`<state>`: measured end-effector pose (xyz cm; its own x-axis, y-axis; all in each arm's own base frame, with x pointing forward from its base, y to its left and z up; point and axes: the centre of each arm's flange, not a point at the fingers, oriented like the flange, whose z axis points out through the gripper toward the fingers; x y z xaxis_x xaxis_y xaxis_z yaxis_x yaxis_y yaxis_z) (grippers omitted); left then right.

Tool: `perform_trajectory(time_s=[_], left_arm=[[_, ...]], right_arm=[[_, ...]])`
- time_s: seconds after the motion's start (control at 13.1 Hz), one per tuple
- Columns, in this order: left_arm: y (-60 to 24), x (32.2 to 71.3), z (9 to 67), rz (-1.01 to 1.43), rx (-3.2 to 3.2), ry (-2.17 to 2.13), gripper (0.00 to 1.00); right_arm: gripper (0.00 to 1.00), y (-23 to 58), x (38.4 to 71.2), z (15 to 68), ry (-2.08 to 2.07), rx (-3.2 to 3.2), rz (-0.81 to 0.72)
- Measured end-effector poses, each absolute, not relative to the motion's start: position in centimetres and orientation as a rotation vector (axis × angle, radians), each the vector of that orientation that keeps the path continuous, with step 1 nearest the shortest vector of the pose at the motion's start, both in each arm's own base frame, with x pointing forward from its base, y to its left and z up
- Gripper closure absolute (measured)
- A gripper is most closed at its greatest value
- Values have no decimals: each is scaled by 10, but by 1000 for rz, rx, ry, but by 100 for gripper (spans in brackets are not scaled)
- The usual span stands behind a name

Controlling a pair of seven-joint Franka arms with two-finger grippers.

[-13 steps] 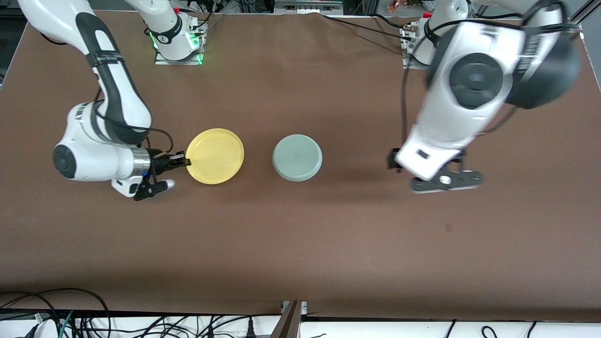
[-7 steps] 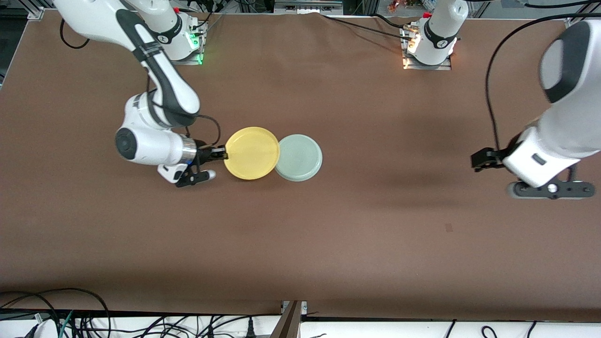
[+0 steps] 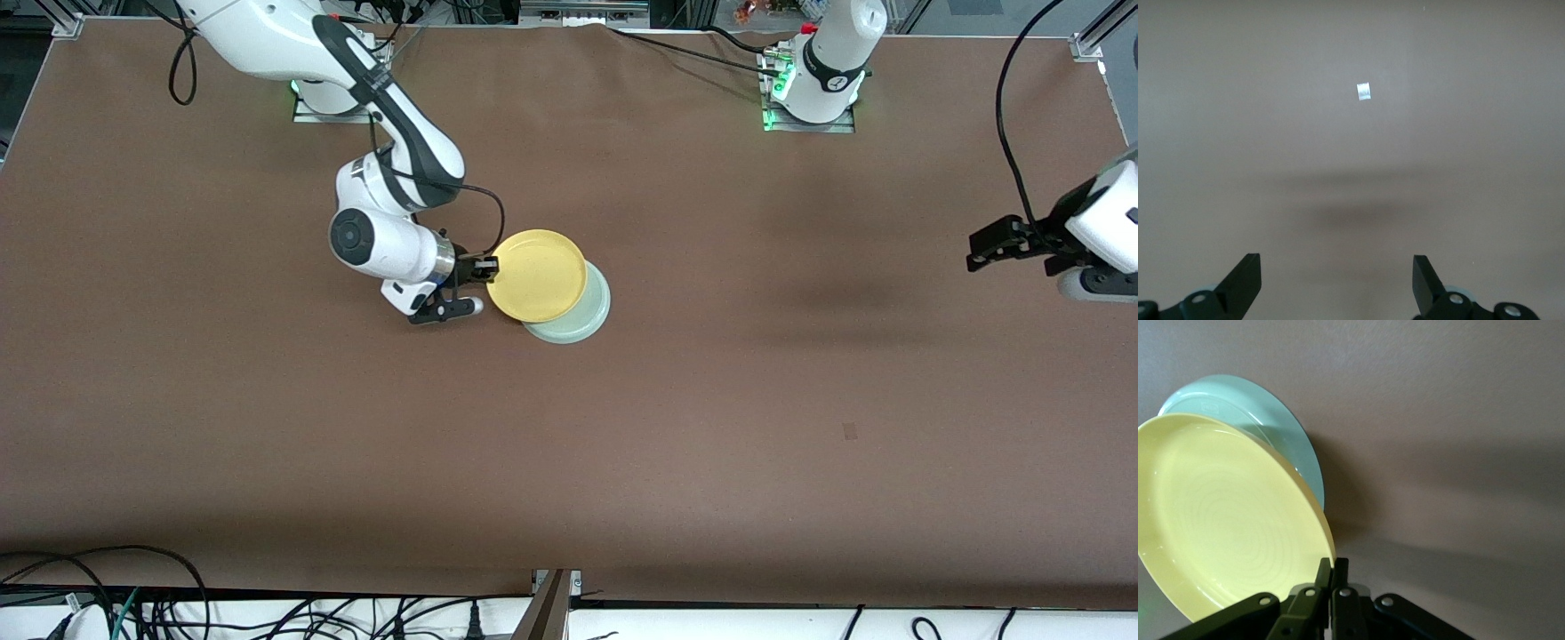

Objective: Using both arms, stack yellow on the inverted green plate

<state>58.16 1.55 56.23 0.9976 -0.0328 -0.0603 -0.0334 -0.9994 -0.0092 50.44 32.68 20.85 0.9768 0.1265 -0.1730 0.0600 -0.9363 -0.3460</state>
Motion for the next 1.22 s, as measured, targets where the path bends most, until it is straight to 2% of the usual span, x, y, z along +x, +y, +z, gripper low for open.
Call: perform_trajectory(time_s=[0.23, 1.22], left_arm=[[30, 575, 549, 131, -3133, 35, 0], [56, 570, 561, 96, -3138, -8, 0]], right_arm=[[98, 333, 499, 194, -128, -2782, 285], [98, 354, 493, 192, -102, -2783, 223]])
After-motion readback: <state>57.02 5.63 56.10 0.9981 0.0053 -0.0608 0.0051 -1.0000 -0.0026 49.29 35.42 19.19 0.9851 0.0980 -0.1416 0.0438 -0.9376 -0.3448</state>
